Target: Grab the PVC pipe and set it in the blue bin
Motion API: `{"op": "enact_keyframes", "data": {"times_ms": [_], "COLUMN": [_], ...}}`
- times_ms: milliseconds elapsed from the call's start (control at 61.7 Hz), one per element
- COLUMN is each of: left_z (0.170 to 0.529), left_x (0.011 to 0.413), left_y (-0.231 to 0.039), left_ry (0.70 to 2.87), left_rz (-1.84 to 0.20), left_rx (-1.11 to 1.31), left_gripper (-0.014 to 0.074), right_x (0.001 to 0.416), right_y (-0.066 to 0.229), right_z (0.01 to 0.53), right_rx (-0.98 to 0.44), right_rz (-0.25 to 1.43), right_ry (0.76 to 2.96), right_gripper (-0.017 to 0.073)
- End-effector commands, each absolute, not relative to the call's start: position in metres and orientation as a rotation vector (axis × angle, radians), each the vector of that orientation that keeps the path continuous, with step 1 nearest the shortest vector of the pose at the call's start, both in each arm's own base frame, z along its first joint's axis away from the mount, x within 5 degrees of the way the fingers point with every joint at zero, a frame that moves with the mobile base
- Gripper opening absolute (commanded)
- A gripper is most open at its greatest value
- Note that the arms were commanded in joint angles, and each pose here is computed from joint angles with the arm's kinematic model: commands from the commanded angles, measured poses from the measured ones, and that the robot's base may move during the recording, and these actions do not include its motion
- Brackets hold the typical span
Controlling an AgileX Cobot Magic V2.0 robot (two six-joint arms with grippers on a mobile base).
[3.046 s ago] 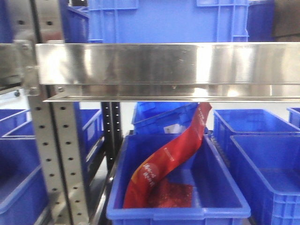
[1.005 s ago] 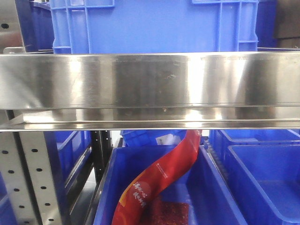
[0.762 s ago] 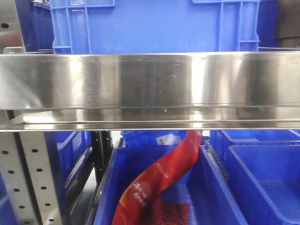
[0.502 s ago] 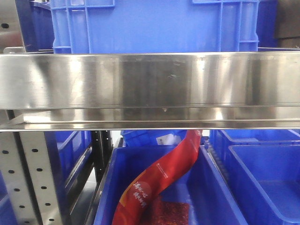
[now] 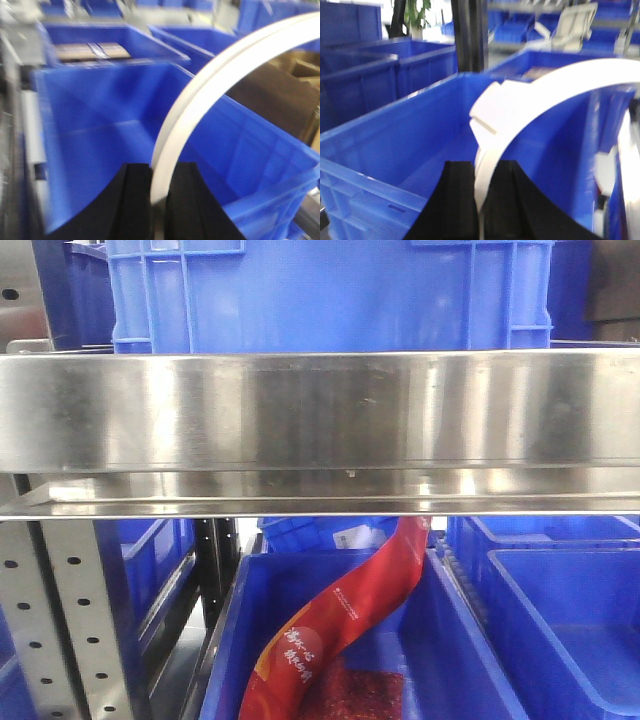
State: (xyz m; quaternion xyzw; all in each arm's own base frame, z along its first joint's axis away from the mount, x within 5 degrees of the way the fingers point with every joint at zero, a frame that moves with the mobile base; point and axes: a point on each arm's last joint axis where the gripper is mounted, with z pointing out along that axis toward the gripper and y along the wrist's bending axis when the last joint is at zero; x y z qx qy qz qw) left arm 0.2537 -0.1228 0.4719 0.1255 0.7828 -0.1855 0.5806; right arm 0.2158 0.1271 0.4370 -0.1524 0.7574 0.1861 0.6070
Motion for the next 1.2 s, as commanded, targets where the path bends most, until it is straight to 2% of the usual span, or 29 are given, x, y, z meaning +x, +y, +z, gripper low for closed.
{"op": "enact_keyframes", "data": {"times_ms": [0,113,275,551,664,762,826,924,988,1069,1183], "left_z": [0.484,0.488,0.471,0.443,0.440,0.440,0.440,0.439,0.439,0.438,0.435], "left_x": [0.273,0.305,0.345,0.366,0.367,0.367,0.367,0.367,0.367,0.366,0.365], "left_y": [-0.137,-0.153,-0.172,-0.182,-0.182,-0.182,-0.182,-0.182,-0.182,-0.182,-0.182], "left_ry": [1.823,1.801,1.817,1.889,1.904,1.908,1.909,1.916,1.920,1.935,1.962], "left_rz": [-0.462,-0.475,-0.477,-0.458,-0.455,-0.455,-0.454,-0.453,-0.452,-0.452,-0.447], "left_rx": [0.296,0.287,0.286,0.294,0.297,0.298,0.298,0.299,0.300,0.303,0.308], "left_gripper": [-0.0111,-0.0111,-0.0111,-0.0111,-0.0111,-0.0099,-0.0042,0.0140,0.0274,0.0394,0.0447], "right_x": [0.227,0.250,0.280,0.301,0.300,0.301,0.301,0.301,0.301,0.301,0.301], "right_y": [0.139,0.155,0.177,0.192,0.192,0.193,0.193,0.193,0.193,0.193,0.193], "right_z": [0.443,0.449,0.448,0.425,0.425,0.425,0.425,0.425,0.425,0.425,0.425], "right_rx": [-0.356,-0.357,-0.367,-0.384,-0.379,-0.374,-0.374,-0.374,-0.374,-0.374,-0.374], "right_rz": [0.449,0.455,0.462,0.443,0.451,0.459,0.459,0.461,0.461,0.461,0.461], "right_ry": [1.784,1.771,1.778,1.854,1.855,1.859,1.859,1.855,1.855,1.855,1.855], "right_gripper": [-0.0169,-0.0169,-0.0169,-0.0167,-0.0086,0.0064,0.0148,0.0242,0.0256,0.0256,0.0256]}}
